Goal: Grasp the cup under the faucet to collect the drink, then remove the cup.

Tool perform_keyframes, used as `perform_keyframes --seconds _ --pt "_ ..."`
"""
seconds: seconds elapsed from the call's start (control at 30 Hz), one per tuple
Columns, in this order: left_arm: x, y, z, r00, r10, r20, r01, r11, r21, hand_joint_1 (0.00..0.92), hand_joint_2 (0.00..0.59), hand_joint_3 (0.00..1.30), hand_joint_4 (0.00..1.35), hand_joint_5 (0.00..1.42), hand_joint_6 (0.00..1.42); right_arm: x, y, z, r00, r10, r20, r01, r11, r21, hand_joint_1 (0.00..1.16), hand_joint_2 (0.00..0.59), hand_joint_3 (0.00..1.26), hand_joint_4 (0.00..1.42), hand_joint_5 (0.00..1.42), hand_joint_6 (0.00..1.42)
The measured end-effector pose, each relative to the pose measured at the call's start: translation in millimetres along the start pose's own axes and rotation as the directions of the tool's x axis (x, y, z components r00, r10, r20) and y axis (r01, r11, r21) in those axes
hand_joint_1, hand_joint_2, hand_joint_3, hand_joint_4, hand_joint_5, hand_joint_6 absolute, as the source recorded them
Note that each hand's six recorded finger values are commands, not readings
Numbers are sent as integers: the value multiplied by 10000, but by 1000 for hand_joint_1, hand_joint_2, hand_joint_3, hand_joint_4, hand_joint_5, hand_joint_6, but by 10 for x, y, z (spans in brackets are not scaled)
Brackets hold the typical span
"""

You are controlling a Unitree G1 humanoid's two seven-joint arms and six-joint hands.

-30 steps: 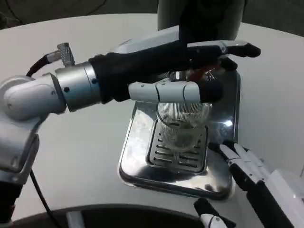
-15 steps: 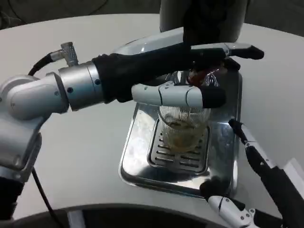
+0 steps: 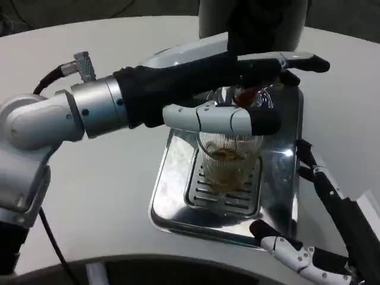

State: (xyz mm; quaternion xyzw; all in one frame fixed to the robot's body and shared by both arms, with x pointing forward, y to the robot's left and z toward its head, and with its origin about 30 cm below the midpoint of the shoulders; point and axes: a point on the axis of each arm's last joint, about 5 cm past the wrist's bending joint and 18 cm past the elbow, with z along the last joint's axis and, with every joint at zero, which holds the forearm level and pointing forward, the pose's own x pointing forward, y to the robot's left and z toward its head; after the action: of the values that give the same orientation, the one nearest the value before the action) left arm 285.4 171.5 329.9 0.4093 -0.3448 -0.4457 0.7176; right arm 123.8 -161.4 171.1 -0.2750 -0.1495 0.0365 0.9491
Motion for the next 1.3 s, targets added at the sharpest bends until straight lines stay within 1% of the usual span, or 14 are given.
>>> perform_keyframes --seconds 0.23,0.4,0.63,0.8,0.93,1.1,1.3 --pt "-18 15 13 10000 68 5 -68 9999 76 0 92 120 50 135 125 114 22 -63 9987 -247 441 249 9997 -33 673 234 1 28 75 0" --pt "-27 22 24 10000 71 3 -71 9999 148 0 92 120 50 135 125 161 38 -90 9981 -329 529 326 9995 58 670 228 4 31 75 0" --pt "-49 39 47 10000 55 -28 -55 9996 270 0 96 129 52 135 131 267 48 -125 9968 -350 713 346 9994 62 669 227 9 33 75 0" --pt "-61 50 69 10000 78 0 -78 9994 333 0 98 130 52 142 136 329 47 -124 9951 -411 897 400 9991 149 668 225 13 34 81 0" --pt "-66 55 76 10000 83 12 -84 9994 343 0 98 131 52 145 137 354 58 -142 9955 -389 863 373 9991 202 668 228 19 34 84 0" --pt "-69 58 83 10000 77 -1 -77 9994 347 0 98 131 58 146 139 393 71 -128 9941 -369 1017 342 9990 280 667 229 23 34 85 0" --pt "-78 64 90 10000 69 -14 -68 9992 387 0 98 131 61 147 140 424 93 -124 9934 -315 1098 276 9989 373 667 225 33 42 93 0"
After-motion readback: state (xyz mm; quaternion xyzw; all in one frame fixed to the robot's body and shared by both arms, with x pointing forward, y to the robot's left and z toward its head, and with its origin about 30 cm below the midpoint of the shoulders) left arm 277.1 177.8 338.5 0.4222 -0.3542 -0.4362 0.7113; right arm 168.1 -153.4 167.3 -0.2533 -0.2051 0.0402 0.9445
